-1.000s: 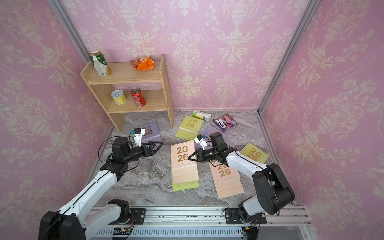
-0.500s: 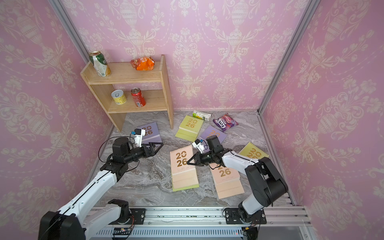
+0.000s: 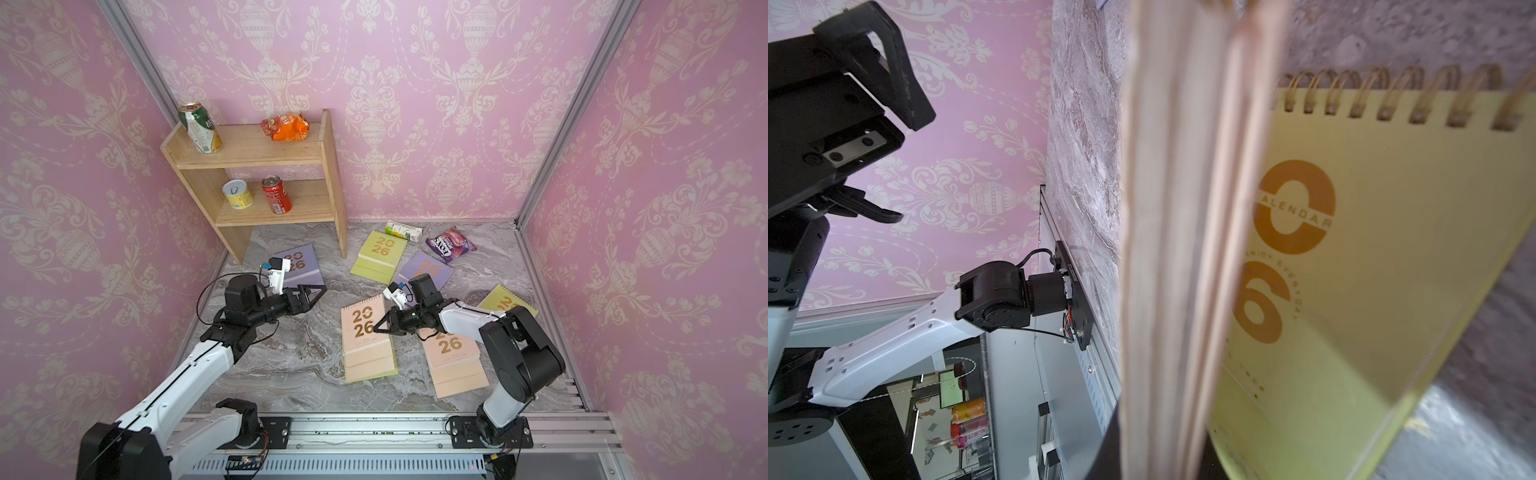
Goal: Stack the calendars
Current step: Place the calendar at the calendar.
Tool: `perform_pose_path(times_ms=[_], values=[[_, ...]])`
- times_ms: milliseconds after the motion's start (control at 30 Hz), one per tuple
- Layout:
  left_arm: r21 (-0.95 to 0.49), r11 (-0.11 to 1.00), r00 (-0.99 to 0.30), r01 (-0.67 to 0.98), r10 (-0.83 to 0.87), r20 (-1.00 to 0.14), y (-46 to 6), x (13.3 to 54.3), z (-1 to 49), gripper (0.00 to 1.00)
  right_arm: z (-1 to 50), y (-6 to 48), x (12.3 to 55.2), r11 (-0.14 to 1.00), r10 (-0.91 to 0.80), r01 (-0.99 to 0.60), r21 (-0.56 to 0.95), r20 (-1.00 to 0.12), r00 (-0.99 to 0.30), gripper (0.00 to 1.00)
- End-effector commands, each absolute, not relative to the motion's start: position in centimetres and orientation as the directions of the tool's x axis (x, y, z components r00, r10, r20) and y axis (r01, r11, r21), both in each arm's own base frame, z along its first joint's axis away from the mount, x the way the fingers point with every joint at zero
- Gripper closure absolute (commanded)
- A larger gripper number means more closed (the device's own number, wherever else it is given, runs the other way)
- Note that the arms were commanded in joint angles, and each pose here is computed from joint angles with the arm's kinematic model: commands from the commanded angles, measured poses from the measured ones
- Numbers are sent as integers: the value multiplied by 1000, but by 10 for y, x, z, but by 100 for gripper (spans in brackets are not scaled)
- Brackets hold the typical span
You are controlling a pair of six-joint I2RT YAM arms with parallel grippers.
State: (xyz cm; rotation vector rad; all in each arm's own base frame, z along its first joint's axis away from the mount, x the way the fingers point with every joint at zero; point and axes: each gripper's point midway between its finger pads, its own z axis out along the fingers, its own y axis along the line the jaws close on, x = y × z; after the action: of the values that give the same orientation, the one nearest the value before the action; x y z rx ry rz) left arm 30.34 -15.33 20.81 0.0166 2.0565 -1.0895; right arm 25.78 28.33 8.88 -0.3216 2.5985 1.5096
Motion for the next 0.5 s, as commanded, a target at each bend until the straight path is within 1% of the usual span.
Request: perform_pose_path(times_ms=[0,200,467], values=[[-674,643,-674,362,-319,-666,-152,300,210,1,91,286,262,470,-124,-270,840,-240,-963,100],[-672,647,-675,360,-317,-667,-152,300,209,1,84,282,261,504,-121,-260,824,-230,-966,99],[-675,645,-679,358,-317,-663,-152,299,208,1,77,278,263,540,-108,-241,806,-218,-970,86]])
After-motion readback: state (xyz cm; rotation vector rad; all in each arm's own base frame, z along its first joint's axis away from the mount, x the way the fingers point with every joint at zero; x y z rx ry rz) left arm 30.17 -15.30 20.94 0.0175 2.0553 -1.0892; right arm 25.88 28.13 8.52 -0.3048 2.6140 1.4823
